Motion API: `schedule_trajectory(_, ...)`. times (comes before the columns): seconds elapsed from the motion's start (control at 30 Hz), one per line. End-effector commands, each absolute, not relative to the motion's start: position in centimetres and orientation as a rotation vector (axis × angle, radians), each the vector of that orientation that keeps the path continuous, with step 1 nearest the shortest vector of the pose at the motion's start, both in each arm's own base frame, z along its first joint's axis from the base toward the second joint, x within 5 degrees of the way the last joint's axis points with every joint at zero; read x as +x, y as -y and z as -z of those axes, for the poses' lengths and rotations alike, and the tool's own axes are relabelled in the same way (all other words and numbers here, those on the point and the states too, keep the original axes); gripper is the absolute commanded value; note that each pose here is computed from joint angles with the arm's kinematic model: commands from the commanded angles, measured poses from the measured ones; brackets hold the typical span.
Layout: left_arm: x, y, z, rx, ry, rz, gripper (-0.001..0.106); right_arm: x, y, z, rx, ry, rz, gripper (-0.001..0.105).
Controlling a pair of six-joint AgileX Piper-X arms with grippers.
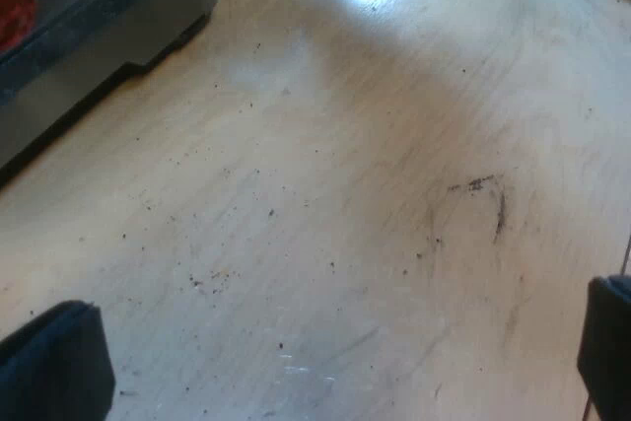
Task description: Place mug into machine
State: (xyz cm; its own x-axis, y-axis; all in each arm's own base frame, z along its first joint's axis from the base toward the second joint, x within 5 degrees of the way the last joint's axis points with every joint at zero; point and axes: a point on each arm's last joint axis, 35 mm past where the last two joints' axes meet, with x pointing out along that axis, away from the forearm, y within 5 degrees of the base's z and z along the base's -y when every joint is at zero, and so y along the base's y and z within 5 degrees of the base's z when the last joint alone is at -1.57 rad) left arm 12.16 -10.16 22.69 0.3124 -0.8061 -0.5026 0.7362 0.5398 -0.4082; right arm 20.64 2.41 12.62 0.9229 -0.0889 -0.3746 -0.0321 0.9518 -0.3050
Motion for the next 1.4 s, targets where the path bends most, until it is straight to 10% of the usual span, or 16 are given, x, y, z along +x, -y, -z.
schedule_trajectory(0.03, 12.1, 10.3, -22.9, -0.119, -0.726, 1.035, 0.098, 19.1, -3.2, -14.1, -0.311, -0.291, -0.022, 0.000)
schedule_trajectory(0.93, 13.1, 9.5, -22.5, 0.012, -0.631, 0.706, 0.098, 11.6, -7.7, -21.5, -0.345, -0.093, -0.289, 0.000)
schedule_trajectory(1.4, 13.3, 9.2, -20.1, -0.075, -0.347, 0.629, 0.098, 9.0, -10.5, -21.9, -0.248, -0.061, -0.509, 0.000)
